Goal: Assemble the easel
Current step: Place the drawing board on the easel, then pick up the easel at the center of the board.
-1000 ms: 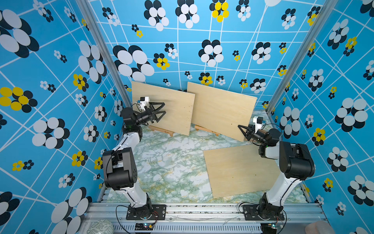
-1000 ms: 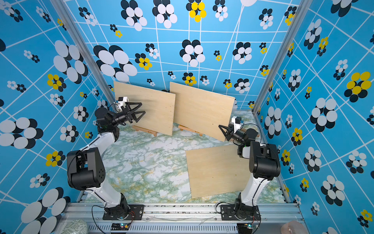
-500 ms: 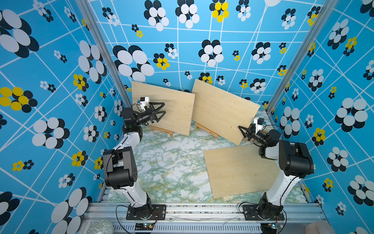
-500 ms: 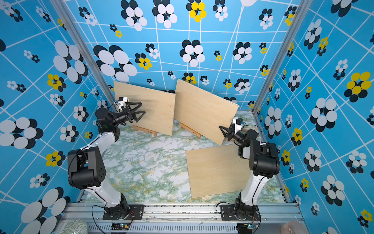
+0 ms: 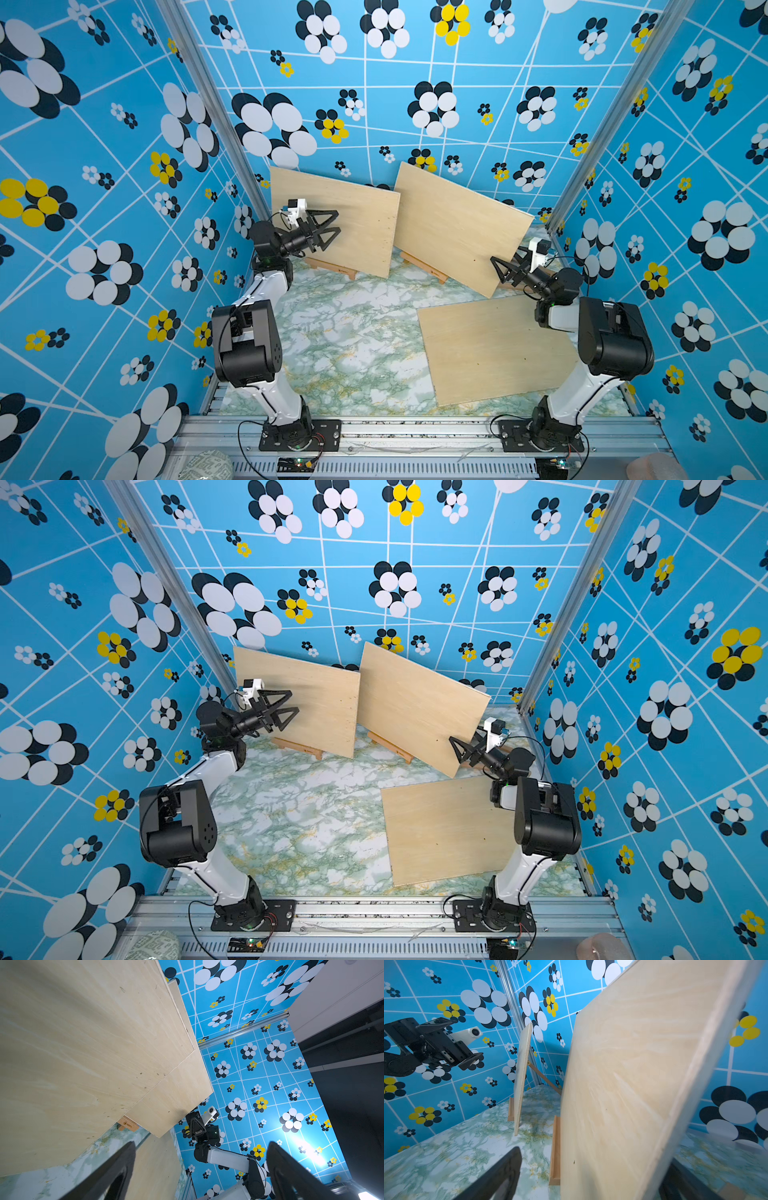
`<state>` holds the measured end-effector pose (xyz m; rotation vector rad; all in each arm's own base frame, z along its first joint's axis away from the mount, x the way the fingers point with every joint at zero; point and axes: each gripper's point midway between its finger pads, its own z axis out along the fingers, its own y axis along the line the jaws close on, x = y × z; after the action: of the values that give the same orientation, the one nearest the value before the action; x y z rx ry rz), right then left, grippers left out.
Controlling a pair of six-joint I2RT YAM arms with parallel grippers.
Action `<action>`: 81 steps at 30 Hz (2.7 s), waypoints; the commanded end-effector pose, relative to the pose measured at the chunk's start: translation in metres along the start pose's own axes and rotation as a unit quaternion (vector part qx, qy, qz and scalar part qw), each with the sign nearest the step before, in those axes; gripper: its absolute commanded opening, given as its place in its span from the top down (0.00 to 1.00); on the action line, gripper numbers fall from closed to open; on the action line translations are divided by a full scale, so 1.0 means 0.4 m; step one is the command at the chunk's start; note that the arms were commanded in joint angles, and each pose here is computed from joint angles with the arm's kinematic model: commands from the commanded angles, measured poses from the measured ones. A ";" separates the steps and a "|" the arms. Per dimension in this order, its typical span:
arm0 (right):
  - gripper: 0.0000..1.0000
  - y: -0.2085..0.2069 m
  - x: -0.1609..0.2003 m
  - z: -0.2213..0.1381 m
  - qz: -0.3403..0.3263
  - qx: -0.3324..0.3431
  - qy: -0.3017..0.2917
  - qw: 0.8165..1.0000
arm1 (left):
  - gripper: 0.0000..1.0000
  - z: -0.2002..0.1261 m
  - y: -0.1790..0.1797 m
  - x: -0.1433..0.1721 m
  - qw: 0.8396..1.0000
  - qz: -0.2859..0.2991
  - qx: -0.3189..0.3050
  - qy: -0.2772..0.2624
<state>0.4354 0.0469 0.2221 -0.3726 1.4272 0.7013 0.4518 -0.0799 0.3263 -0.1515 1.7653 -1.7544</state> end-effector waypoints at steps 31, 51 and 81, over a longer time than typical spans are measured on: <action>0.17 0.001 0.059 -0.238 0.534 0.350 0.165 0.752 | 0.01 0.029 -0.005 0.178 0.987 0.122 -0.101 0.032; 0.01 -0.107 0.148 -0.231 0.479 0.458 0.243 0.709 | 0.01 -0.022 -0.003 0.225 0.981 0.137 -0.133 0.033; 0.18 -0.316 0.291 -0.034 0.433 0.441 0.403 0.675 | 0.01 -0.080 0.048 0.183 0.978 0.120 -0.168 -0.010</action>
<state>0.5128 -0.0288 0.0877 0.9823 2.5760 0.5342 0.3844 -0.0948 0.2793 -0.0819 1.9863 -1.3032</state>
